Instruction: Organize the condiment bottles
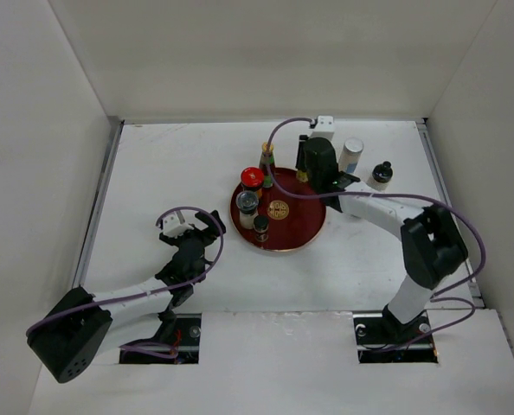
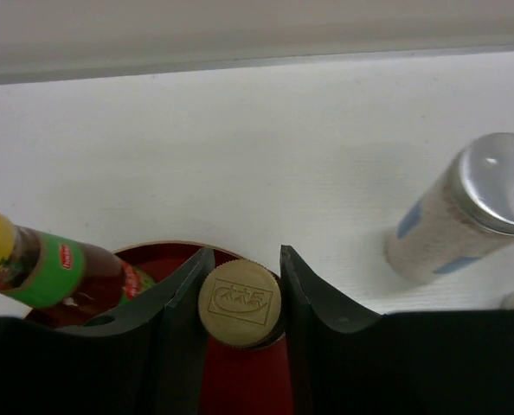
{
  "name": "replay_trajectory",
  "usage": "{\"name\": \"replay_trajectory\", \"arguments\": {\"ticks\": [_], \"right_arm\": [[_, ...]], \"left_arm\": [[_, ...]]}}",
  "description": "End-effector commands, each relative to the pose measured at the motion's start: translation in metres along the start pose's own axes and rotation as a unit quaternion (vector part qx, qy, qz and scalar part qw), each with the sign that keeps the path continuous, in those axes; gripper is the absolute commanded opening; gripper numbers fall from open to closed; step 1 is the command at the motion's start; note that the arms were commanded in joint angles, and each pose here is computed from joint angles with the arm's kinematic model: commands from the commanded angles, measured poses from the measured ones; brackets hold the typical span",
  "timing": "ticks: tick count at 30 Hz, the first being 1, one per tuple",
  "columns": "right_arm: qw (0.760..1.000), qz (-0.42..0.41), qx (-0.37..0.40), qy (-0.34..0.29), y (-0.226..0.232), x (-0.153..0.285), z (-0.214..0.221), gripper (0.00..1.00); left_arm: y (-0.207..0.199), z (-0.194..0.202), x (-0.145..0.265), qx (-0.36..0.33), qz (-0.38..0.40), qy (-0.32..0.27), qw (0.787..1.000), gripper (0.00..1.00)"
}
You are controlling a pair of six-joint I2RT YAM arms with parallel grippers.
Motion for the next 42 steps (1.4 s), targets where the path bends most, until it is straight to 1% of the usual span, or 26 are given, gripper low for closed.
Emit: {"name": "replay_trajectory", "arguments": {"ticks": [1,8,12,19,20,22,24,29,32,34,36,38,40,42], "right_arm": [[0.997,-0.043,-0.042,-0.042,0.036,-0.012,-0.023,0.29],[0.996,-0.065,-0.058,-0.033,0.061,-0.025,-0.017,0.30],[0.997,-0.063,-0.047,-0.012,0.064,-0.030,0.003,0.31],[0.997,-0.052,-0.049,0.016,0.058,-0.032,0.032,0.36],[0.997,-0.052,-0.050,0.017,0.058,-0.031,0.032,0.37],[0.997,-0.054,-0.053,0.013,0.058,-0.029,0.027,0.47],[0.997,-0.060,-0.057,0.005,0.059,-0.020,0.016,0.62],[0.996,-0.062,-0.063,-0.002,0.052,0.006,-0.008,0.73],[0.996,-0.048,-0.077,-0.009,0.031,0.030,-0.014,0.79],[0.996,-0.016,-0.090,-0.015,0.000,0.042,-0.013,0.83],[0.994,0.034,-0.103,-0.025,-0.040,0.054,-0.010,0.87],[0.987,0.104,-0.120,-0.034,-0.085,0.066,-0.004,0.92],[0.978,0.164,-0.128,-0.028,-0.125,0.077,0.006,0.94],[0.972,0.200,-0.124,-0.012,-0.149,0.081,0.018,0.97]], "left_arm": [[-0.014,-0.016,-0.004,0.038,0.016,-0.022,0.999,1.00],[-0.014,-0.016,-0.004,0.038,0.014,-0.022,0.999,1.00],[-0.014,-0.017,-0.004,0.040,0.016,-0.023,0.999,1.00],[-0.014,-0.018,-0.003,0.041,0.017,-0.023,0.999,1.00],[-0.014,-0.016,-0.004,0.038,0.016,-0.022,0.999,1.00],[-0.014,-0.016,-0.004,0.037,0.015,-0.021,0.999,1.00],[-0.016,-0.017,-0.004,0.039,0.019,-0.021,0.999,1.00],[-0.016,-0.014,-0.005,0.034,0.018,-0.016,0.999,1.00],[-0.017,-0.016,-0.004,0.039,0.023,-0.018,0.999,1.00],[-0.015,-0.015,-0.004,0.036,0.020,-0.017,0.999,1.00],[-0.017,-0.016,-0.004,0.038,0.023,-0.018,0.999,1.00],[-0.017,-0.017,-0.003,0.040,0.025,-0.019,0.999,1.00],[-0.016,-0.015,-0.004,0.036,0.022,-0.017,0.999,1.00],[-0.017,-0.014,-0.004,0.036,0.023,-0.015,0.999,1.00]]}}
Point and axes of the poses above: each gripper's point midway between its finger pads, its own x axis back along the fingers, its own y axis along the line the jaws close on, z = x × y, the point moved 5 cm from there along x, back along the fingers, and after that the axes turned 9 degrees about -x, right-handed, at the moved point
